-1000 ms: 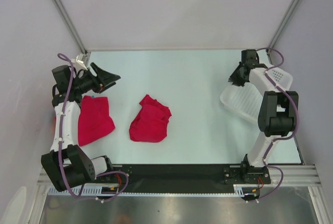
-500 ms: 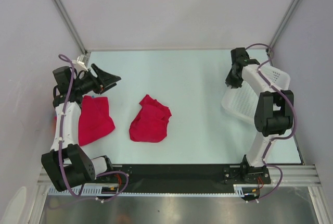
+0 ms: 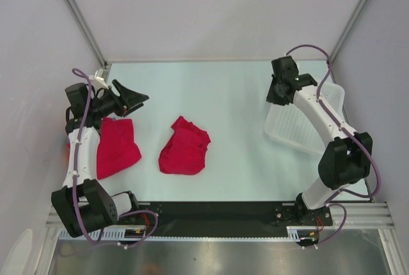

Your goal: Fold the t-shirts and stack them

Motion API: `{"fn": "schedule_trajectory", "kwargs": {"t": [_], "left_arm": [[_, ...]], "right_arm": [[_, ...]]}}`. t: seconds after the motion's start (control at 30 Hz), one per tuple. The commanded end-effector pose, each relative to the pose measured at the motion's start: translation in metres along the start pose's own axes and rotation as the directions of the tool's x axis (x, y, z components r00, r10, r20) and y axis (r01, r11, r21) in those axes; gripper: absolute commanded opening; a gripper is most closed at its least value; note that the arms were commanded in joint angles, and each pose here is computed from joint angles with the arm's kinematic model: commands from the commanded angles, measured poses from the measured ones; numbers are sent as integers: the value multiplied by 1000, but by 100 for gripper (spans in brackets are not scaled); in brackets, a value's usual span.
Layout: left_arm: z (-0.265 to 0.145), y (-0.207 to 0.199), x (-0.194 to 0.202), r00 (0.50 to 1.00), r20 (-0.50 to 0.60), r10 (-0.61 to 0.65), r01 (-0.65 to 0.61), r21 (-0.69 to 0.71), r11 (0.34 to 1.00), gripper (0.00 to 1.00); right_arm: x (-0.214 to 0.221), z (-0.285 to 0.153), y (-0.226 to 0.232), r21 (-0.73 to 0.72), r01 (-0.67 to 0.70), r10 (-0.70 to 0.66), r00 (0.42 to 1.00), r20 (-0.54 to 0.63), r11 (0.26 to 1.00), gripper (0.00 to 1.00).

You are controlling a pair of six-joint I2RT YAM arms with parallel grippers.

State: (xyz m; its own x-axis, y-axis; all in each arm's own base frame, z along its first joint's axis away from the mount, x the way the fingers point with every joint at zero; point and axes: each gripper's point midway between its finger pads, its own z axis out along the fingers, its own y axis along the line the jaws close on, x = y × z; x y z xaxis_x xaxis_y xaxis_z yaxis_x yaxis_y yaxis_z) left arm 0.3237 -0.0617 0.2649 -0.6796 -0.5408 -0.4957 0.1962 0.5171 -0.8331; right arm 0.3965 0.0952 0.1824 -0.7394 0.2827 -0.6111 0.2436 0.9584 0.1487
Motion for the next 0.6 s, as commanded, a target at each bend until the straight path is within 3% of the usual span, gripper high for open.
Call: {"fn": "schedule_trajectory", "kwargs": {"t": [0.0,0.27,0.57], "left_arm": [[-8,-11,4,999,13,38,-38,34,999,70],[-6,-4,9,1000,12,18,-18,17,1000,70],[-7,-1,11,1000,20,10,-10,4,1000,70]], "right_arm": [[49,16,-20,46,26,-21,994,-107,999,25],[81,-17,12,-16,137,-138,987,-86,990,25],[76,-61,37,-34,215,-215,977,2,976,25]]}}
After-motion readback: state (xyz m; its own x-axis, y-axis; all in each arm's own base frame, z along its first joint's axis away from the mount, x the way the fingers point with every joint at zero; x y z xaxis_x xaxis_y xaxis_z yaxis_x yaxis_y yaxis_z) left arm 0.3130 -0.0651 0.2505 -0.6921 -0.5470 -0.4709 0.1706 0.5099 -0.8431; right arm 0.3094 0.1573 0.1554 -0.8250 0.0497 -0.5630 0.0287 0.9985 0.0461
